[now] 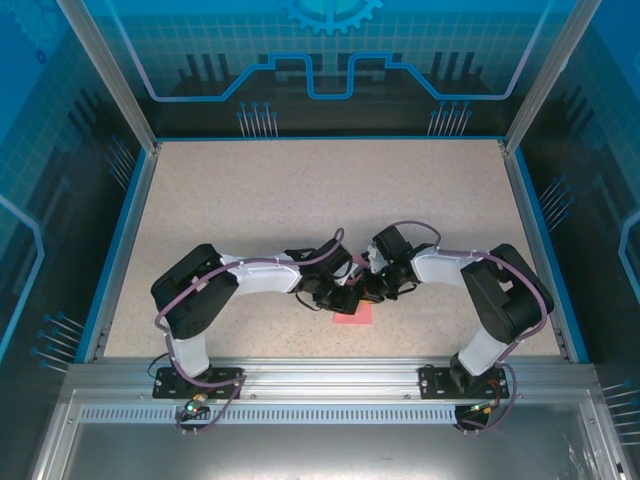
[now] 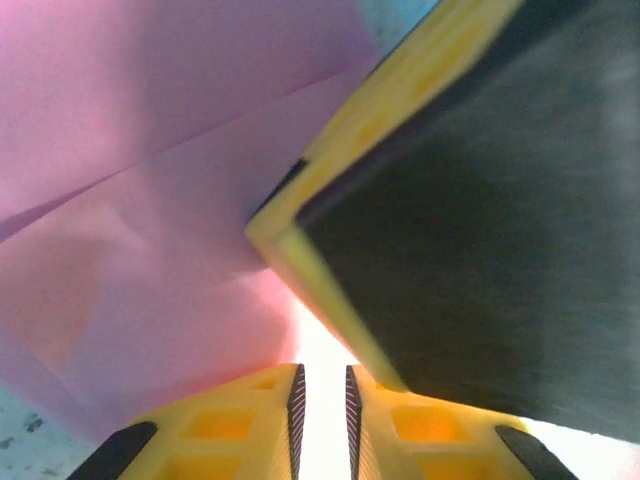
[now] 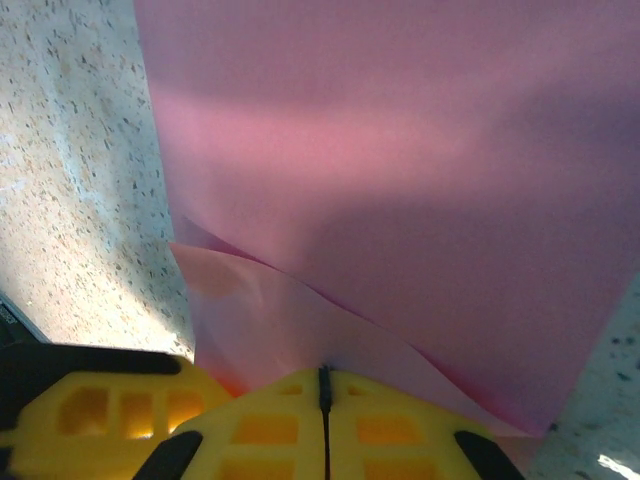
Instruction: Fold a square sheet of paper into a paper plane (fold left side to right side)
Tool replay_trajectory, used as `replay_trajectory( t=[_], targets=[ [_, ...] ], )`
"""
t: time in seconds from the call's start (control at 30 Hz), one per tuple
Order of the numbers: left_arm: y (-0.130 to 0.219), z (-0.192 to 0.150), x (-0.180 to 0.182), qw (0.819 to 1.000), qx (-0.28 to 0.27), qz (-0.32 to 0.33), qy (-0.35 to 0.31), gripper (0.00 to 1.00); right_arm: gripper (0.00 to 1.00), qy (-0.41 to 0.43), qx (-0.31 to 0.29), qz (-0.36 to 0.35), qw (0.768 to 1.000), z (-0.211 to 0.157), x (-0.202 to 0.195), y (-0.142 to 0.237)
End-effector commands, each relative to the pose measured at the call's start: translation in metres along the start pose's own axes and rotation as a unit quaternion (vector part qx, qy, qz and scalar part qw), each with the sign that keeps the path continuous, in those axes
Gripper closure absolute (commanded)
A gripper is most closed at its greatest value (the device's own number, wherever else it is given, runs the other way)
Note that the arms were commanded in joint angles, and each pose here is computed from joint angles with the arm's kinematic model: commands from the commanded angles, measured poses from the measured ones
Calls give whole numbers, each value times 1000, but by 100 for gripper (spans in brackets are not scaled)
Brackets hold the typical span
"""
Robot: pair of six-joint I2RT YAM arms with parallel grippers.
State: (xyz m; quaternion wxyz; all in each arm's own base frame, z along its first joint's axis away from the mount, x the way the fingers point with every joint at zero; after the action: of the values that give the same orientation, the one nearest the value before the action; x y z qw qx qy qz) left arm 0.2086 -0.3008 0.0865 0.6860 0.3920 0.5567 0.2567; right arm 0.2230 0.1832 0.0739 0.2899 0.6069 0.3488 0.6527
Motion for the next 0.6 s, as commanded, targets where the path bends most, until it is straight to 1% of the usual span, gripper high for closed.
replay_trajectory(
  t=[0.0, 0.13, 0.37, 0.57],
  targets=[
    [-5, -2, 1, 1000, 14, 8, -2, 79, 94, -15, 23, -46, 999, -9, -16, -8],
    [-7, -10, 8, 1000, 24, 14, 6, 79, 94, -16, 23, -49, 998, -9, -18, -7],
    [-1, -35, 18, 999, 37, 19, 16, 79, 94, -20, 27, -52, 998, -8, -22, -7],
    [2, -52, 27, 999, 40, 21, 29, 79, 94, -22, 29, -54, 998, -8, -25, -7]
  ],
)
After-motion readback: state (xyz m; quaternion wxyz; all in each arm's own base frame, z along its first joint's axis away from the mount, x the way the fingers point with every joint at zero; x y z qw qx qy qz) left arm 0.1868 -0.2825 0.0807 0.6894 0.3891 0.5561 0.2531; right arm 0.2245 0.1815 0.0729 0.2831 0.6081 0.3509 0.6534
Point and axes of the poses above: each hand's point on the last joint's axis, 136 mm out from that joint toward the fingers, its own y axis back along the fingers, its own x axis along the line the jaws close on, z = x × y, the point moved 8 cm from there along y, back along the fingers, and after that the axes turned 5 degrees about y, right-handed, at the moved point
